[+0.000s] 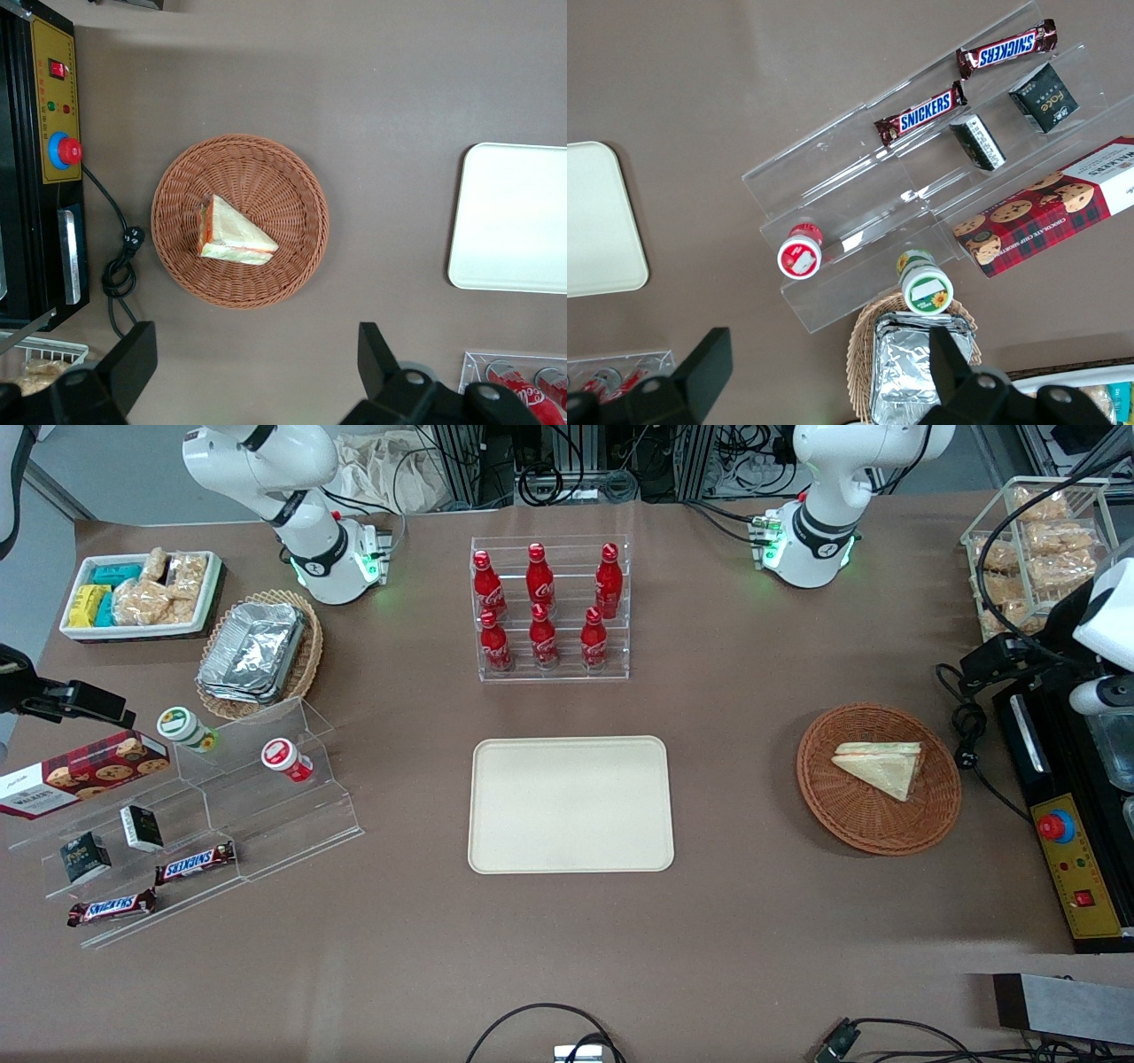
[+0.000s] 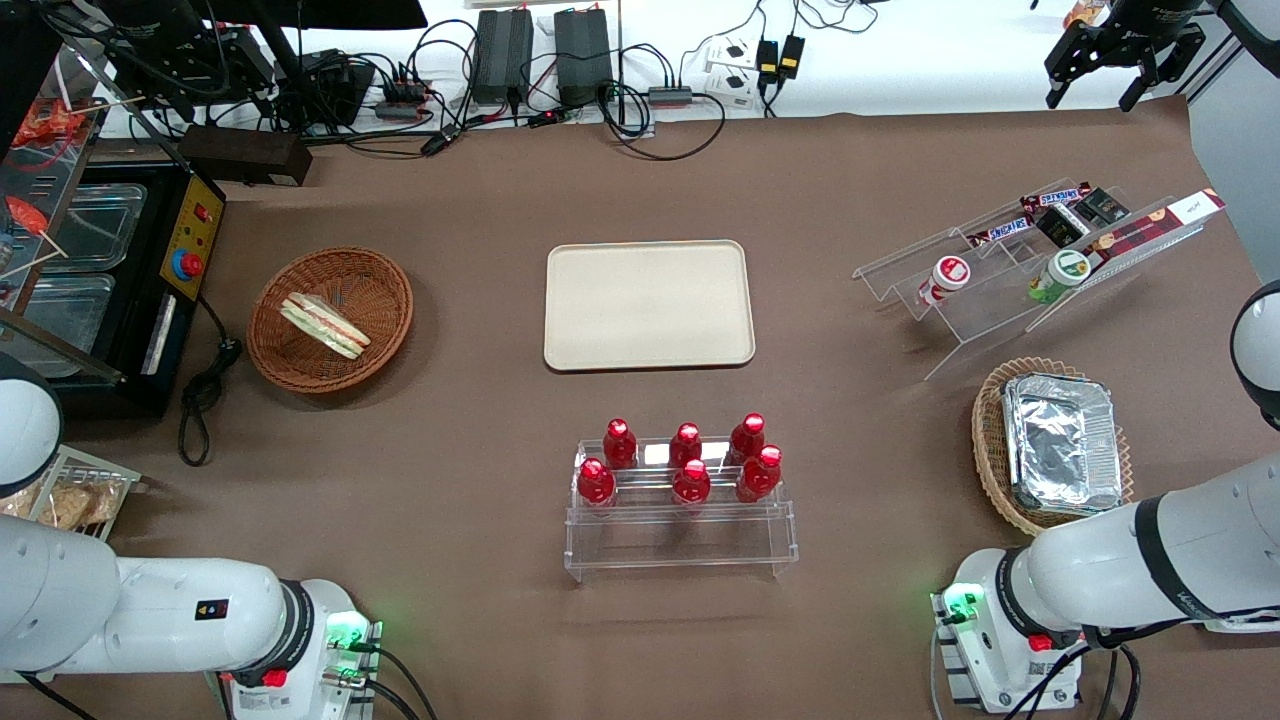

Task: Place sandwich from basket to tray
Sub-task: 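Move the left gripper over the wicker basket above the wrapped sandwich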

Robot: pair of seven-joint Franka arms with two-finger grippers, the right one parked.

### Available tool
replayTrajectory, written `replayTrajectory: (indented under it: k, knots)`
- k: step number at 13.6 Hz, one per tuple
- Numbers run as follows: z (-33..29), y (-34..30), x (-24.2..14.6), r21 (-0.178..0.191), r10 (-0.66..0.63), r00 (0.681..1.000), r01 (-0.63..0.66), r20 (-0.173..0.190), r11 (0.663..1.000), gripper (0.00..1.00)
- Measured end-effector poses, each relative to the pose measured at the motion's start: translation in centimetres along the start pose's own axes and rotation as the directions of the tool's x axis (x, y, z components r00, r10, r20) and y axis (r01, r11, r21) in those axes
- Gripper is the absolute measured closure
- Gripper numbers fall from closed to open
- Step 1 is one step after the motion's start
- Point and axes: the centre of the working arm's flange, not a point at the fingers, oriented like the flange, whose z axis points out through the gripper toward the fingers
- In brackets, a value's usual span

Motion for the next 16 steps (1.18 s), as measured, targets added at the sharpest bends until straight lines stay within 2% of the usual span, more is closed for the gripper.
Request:
replayTrajectory:
  k: [6,7,9,11,13,15,16]
  knots:
    - [0.0,0.5,0.0,0.0,0.003,1.0,-0.003,0.001,1.0,0.0]
    - [0.1,0.7,0.0,0.001,-0.021,1.0,0.021,0.003,1.0,0.0]
    - [0.9,0.9,0.3,0.005,-0.166,0.986,0.166,0.016,0.986,0.0]
    - [2.4,1.1,1.0,0.021,-0.357,0.933,0.357,0.04,0.934,0.0]
    - [4.5,1.4,1.9,0.048,-0.498,0.864,0.496,0.067,0.867,0.0]
    - [6.7,1.7,2.6,0.081,-0.606,0.791,0.6,0.091,0.796,0.0]
    - [7.7,1.7,2.9,0.092,-0.636,0.766,0.629,0.096,0.772,0.0]
